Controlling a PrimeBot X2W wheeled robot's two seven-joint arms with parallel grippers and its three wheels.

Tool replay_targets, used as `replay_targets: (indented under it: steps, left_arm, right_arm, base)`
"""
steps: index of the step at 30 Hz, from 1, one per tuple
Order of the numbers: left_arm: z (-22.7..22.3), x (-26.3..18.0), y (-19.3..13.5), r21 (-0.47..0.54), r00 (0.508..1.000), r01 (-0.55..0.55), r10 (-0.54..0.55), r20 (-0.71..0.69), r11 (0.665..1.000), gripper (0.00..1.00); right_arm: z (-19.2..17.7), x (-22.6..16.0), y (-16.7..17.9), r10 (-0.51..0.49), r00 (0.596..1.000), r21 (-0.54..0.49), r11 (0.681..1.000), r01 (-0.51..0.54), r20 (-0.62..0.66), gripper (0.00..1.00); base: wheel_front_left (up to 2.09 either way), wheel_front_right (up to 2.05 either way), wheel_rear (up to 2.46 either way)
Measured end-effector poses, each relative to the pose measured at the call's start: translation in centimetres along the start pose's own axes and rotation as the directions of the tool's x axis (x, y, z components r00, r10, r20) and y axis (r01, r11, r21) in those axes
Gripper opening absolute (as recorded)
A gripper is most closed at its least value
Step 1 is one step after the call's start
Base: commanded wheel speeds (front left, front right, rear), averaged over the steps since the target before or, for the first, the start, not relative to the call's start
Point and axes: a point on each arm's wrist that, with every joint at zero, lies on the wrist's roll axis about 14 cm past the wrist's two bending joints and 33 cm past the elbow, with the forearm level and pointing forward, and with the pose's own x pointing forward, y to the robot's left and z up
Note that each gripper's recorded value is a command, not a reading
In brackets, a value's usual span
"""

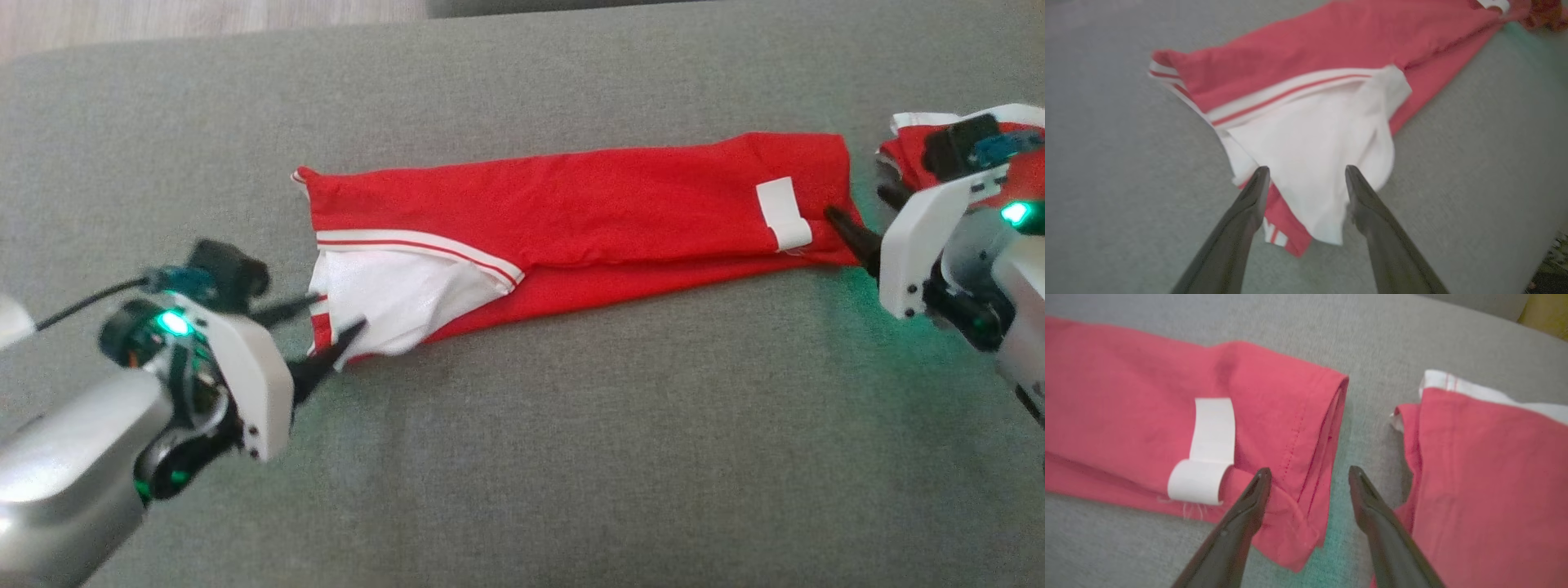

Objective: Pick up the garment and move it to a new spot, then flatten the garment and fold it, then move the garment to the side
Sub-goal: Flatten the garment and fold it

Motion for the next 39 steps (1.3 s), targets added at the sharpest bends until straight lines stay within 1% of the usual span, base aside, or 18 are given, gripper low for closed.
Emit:
replay_targets:
  steps: [1, 3, 4, 6, 9, 11, 13, 16, 18, 19, 21, 22, 23, 27, 29, 33, 37, 39]
  left_arm:
    - [0.8, -0.1, 0.7, 0.008, 0.998, -0.039, 0.038, 0.04, 0.999, 1.0]
    - [2.9, -0.7, 2.3, 0.041, 0.982, -0.129, 0.122, 0.143, 0.991, 1.0]
    - [4.4, -1.2, 3.1, 0.042, 0.963, -0.178, 0.165, 0.213, 0.983, 1.0]
    - [7.8, -2.2, 3.9, 0.023, 0.903, -0.247, 0.221, 0.367, 0.969, 1.0]
    - [11.5, -3.9, 3.6, 0.007, 0.798, -0.305, 0.251, 0.548, 0.952, 1.0]
    - [13.5, -5.5, 3.4, -0.036, 0.704, -0.331, 0.272, 0.655, 0.943, 1.0]
    - [14.6, -7.1, 3.7, -0.096, 0.623, -0.359, 0.314, 0.717, 0.929, 1.0]
    - [14.9, -8.8, 4.1, -0.192, 0.544, -0.37, 0.379, 0.748, 0.909, 1.0]
    - [15.4, -10.4, 3.5, -0.238, 0.475, -0.369, 0.402, 0.783, 0.898, 1.0]
    - [15.5, -10.9, 3.0, -0.246, 0.451, -0.365, 0.402, 0.797, 0.898, 1.0]
    - [14.7, -11.4, 2.5, -0.277, 0.416, -0.371, 0.426, 0.804, 0.886, 1.0]
    - [13.9, -11.5, 2.4, -0.29, 0.41, -0.378, 0.44, 0.799, 0.879, 1.0]
    - [13.0, -11.5, 2.4, -0.306, 0.406, -0.385, 0.458, 0.791, 0.871, 1.0]
    - [9.2, -10.4, 2.0, -0.352, 0.428, -0.396, 0.51, 0.746, 0.848, 1.0]
    - [8.0, -9.8, 1.5, -0.372, 0.439, -0.388, 0.524, 0.73, 0.843, 1.0]
    - [6.3, -8.8, 0.8, -0.393, 0.456, -0.38, 0.539, 0.708, 0.837, 1.0]
    - [5.4, -8.0, 0.6, -0.4, 0.472, -0.374, 0.543, 0.695, 0.837, 1.0]
    - [5.5, -7.8, 0.6, -0.397, 0.471, -0.371, 0.538, 0.699, 0.84, 1.0]
  right_arm:
    - [0.8, -0.2, 0.0, -0.004, 0.999, 0.008, 1.0, 0.003, 0.038, 1.0]
    - [2.8, -0.6, -0.3, -0.018, 0.991, 0.061, 0.998, 0.01, 0.133, 1.0]
    - [4.2, -0.9, -0.2, -0.021, 0.981, 0.085, 0.996, 0.005, 0.191, 1.0]
    - [7.2, -1.8, 0.1, -0.026, 0.947, 0.105, 0.994, -0.008, 0.32, 1.0]
    - [11.6, -3.9, 0.8, -0.035, 0.86, 0.124, 0.992, -0.033, 0.51, 1.0]
    - [13.5, -5.4, 1.3, -0.04, 0.794, 0.119, 0.992, -0.042, 0.607, 1.0]
    - [14.9, -6.7, 1.8, -0.047, 0.744, 0.132, 0.99, -0.055, 0.666, 1.0]
    - [16.0, -8.5, 2.1, -0.073, 0.689, 0.169, 0.983, -0.074, 0.721, 1.0]
    - [16.8, -10.2, 1.8, -0.108, 0.631, 0.207, 0.975, -0.086, 0.768, 1.0]
    - [16.8, -11.0, 1.6, -0.125, 0.604, 0.223, 0.971, -0.09, 0.787, 1.0]
    - [15.8, -11.7, 1.9, -0.158, 0.572, 0.254, 0.963, -0.091, 0.805, 1.0]
    - [14.6, -11.6, 2.2, -0.175, 0.57, 0.275, 0.957, -0.093, 0.802, 1.0]
    - [13.1, -11.3, 2.7, -0.189, 0.58, 0.294, 0.951, -0.092, 0.793, 1.0]
    - [6.8, -10.2, 5.2, -0.24, 0.635, 0.371, 0.925, -0.079, 0.734, 1.0]
    - [4.8, -10.0, 5.9, -0.257, 0.655, 0.391, 0.918, -0.064, 0.711, 1.0]
    - [3.2, -9.8, 6.5, -0.257, 0.675, 0.376, 0.926, -0.033, 0.691, 1.0]
    - [3.1, -9.3, 7.0, -0.238, 0.685, 0.343, 0.939, -0.019, 0.689, 1.0]
    - [3.1, -8.9, 7.3, -0.227, 0.692, 0.323, 0.946, -0.009, 0.685, 1.0]
  base:
    - [0.0, 0.0, 0.0]
    - [0.0, 0.0, 0.0]
    - [0.0, 0.0, 0.0]
    - [0.0, 0.0, 0.0]
    - [0.0, 0.0, 0.0]
    - [0.0, 0.0, 0.0]
    - [0.0, 0.0, 0.0]
    - [0.0, 0.0, 0.0]
    - [0.0, 0.0, 0.0]
    - [0.0, 0.0, 0.0]
    - [0.0, 0.0, 0.0]
    - [0.0, 0.0, 0.0]
    - [0.0, 0.0, 0.0]
    - [0.0, 0.0, 0.0]
    - [0.0, 0.0, 0.0]
    - [0.0, 0.0, 0.0]
    - [0.0, 0.0, 0.0]
    - [0.0, 0.0, 0.0]
